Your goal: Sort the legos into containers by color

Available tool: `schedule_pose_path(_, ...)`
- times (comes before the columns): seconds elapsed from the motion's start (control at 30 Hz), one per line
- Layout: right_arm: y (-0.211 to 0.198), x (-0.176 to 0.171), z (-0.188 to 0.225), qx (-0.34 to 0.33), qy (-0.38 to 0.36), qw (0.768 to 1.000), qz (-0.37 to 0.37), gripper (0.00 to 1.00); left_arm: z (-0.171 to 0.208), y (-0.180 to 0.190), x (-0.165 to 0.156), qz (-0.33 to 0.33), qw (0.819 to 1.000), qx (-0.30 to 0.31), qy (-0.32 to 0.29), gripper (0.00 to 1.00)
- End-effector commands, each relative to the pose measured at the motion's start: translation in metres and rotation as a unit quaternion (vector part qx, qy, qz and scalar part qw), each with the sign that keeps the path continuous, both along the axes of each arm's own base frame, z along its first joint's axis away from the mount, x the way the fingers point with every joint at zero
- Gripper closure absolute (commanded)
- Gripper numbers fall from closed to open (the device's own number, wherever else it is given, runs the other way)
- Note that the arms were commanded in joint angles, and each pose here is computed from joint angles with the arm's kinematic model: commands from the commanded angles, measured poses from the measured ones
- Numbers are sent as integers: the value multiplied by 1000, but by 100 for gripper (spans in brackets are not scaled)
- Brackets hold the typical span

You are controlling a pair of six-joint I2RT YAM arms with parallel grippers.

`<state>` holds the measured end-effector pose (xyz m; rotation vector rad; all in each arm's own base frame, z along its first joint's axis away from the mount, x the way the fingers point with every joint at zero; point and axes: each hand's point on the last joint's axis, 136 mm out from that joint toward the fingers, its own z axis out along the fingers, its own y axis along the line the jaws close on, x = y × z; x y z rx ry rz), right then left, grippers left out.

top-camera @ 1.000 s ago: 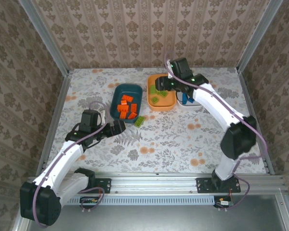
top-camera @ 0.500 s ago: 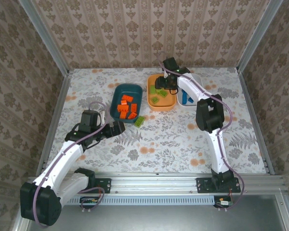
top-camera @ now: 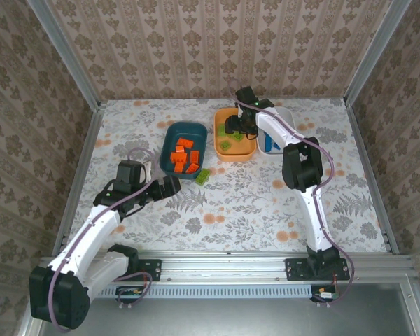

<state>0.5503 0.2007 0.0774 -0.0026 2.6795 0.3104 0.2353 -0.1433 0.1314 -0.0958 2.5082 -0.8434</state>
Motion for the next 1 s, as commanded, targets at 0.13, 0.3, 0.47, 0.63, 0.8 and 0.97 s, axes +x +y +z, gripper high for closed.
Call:
schedule_pose_path(0.13, 1, -5, 0, 6, 13, 1000, -3, 20, 2, 3, -3, -4, 1000, 4, -7, 0)
schedule_pose_path(0.3, 0, -5, 6, 7, 5, 1000, -5, 17, 2, 3, -4, -4, 1000, 4, -8, 0)
schedule_pose_path(0.47, 2, -7, 23, 18, -9, 1000, -3, 17, 1, 4, -5, -2, 1000, 4, -8, 0)
schedule_pose_path(0.63, 8, -7, 56, 46, -34, 998, 0, 17, 0, 3, -2, 1, 1000, 0, -9, 0)
schedule_pose_path(0.8, 15, -15, 87, 74, -51, 996, 9, 17, 4, 1, 1, 6, 1000, -8, -9, 0)
schedule_pose_path(0.97, 20, -29, 122, 98, -81, 992, 25, 17, 1, 0, 3, 16, 1000, -19, -7, 0)
